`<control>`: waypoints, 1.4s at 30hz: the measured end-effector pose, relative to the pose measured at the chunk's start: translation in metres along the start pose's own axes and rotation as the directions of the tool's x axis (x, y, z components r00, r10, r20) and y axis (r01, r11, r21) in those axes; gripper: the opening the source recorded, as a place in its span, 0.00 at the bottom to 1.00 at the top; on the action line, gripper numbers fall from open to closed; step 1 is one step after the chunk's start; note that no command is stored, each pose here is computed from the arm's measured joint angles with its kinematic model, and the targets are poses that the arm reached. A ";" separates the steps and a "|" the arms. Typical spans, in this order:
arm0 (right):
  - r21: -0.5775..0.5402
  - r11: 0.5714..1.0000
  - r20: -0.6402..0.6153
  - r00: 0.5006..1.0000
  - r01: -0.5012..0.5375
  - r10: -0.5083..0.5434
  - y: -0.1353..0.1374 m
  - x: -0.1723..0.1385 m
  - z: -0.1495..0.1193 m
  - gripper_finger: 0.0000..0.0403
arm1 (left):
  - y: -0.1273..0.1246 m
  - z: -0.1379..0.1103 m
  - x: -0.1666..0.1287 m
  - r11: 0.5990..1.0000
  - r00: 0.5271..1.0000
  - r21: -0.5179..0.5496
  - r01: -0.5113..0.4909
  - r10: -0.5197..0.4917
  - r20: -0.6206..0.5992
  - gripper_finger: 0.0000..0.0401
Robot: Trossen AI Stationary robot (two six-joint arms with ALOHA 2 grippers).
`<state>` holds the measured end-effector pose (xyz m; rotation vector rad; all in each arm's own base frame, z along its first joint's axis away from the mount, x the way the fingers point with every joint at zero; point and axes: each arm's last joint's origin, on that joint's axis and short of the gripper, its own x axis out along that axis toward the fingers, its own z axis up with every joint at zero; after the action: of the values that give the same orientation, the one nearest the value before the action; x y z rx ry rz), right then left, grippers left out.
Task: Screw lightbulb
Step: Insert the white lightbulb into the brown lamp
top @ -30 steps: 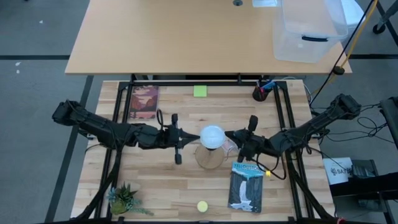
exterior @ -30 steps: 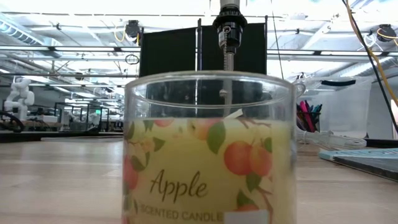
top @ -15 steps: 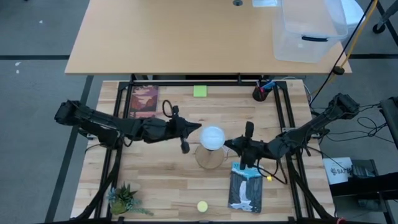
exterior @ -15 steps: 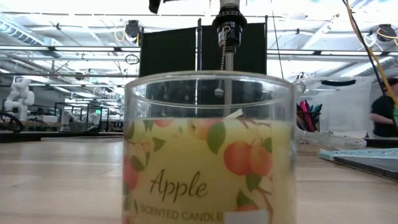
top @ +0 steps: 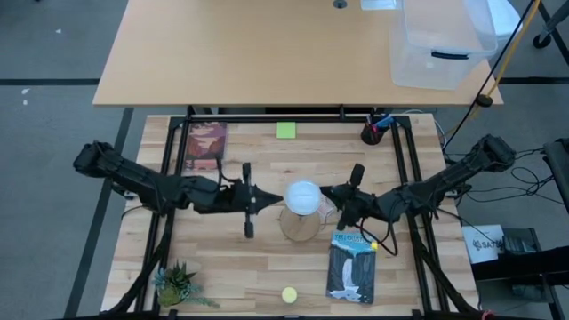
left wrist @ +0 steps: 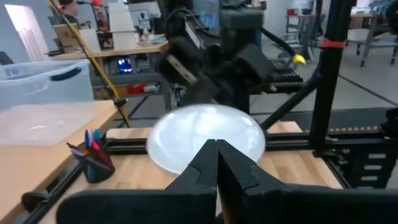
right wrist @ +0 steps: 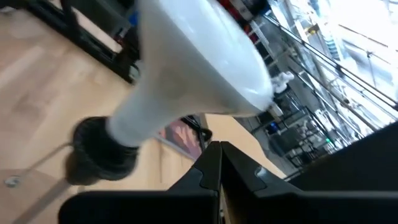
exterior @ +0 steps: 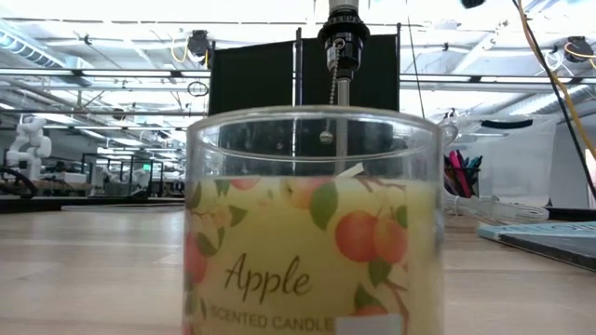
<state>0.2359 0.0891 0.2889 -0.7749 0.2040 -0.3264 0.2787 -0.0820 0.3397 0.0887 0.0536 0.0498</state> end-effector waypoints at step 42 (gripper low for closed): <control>-0.029 0.997 0.155 0.985 -0.078 0.082 0.012 -0.020 0.019 0.00 | 0.026 -0.024 0.027 0.964 0.965 -0.078 -0.253 0.247 -0.086 0.00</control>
<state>0.2251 0.1167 0.2951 -0.8087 0.0911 -0.1866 0.3034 -0.0526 0.3172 0.0044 0.1153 0.3083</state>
